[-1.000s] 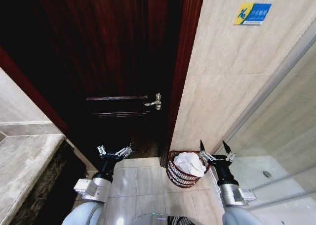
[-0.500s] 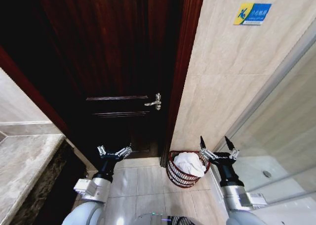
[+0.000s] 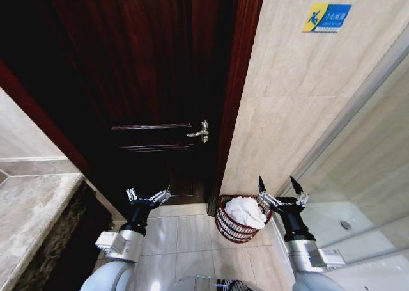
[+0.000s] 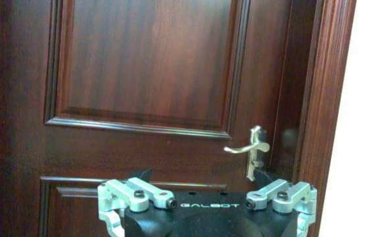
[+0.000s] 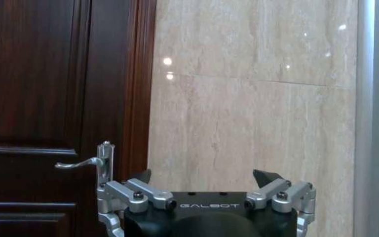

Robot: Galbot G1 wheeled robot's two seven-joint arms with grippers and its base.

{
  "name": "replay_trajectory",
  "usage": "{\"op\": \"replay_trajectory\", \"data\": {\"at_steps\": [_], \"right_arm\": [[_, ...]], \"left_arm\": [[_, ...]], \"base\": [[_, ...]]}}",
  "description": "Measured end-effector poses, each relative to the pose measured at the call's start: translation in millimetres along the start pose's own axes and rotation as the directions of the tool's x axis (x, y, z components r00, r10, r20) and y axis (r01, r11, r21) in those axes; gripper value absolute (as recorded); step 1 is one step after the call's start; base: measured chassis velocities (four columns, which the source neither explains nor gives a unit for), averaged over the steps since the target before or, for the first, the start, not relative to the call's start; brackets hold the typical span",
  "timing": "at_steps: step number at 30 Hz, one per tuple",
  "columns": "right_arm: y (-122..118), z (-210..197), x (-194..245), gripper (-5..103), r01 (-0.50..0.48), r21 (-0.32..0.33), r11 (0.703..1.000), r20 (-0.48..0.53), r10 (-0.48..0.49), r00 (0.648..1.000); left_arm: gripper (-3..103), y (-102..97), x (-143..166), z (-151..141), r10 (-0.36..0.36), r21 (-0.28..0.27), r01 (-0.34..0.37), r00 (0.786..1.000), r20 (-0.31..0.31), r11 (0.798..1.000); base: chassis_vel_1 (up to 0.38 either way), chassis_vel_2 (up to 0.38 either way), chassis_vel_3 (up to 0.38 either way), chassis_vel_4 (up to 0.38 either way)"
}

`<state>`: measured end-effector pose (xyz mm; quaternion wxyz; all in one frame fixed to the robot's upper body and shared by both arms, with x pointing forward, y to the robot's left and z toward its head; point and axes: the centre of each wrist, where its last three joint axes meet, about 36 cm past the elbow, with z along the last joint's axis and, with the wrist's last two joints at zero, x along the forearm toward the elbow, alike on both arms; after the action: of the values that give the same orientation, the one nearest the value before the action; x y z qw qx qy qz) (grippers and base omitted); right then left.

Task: Discard the used towel into the hamper.

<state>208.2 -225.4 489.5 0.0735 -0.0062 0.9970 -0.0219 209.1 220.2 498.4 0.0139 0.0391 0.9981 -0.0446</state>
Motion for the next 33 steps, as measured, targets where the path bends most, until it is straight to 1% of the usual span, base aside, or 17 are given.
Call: {"op": "replay_trajectory", "data": {"at_steps": [9,20,27,33], "right_arm": [[-0.1,0.6,-0.1,100,0.000,0.000,1.000,-0.001,0.000,1.000],[-0.2,1.0,-0.2,100,0.001,0.000,1.000,-0.001,-0.001,1.000],[-0.3,1.1,-0.2,100,0.001,0.000,1.000,-0.001,-0.001,1.000],[-0.3,1.2,-0.2,100,0.000,0.000,1.000,-0.002,0.000,1.000]], "left_arm": [[100,0.0,0.0,0.0,0.000,0.000,0.000,1.000,0.000,1.000],[100,0.0,0.0,0.0,0.000,0.000,0.000,1.000,0.000,1.000],[100,-0.1,0.0,0.0,0.000,0.001,0.000,1.000,0.000,1.000],[100,-0.1,0.0,0.0,0.000,0.001,0.000,1.000,0.000,1.000]], "base": [[-0.033,-0.041,0.034,0.034],[-0.190,-0.191,0.206,0.187],[-0.243,-0.263,0.233,0.235],[-0.030,-0.103,0.057,0.036]]}}
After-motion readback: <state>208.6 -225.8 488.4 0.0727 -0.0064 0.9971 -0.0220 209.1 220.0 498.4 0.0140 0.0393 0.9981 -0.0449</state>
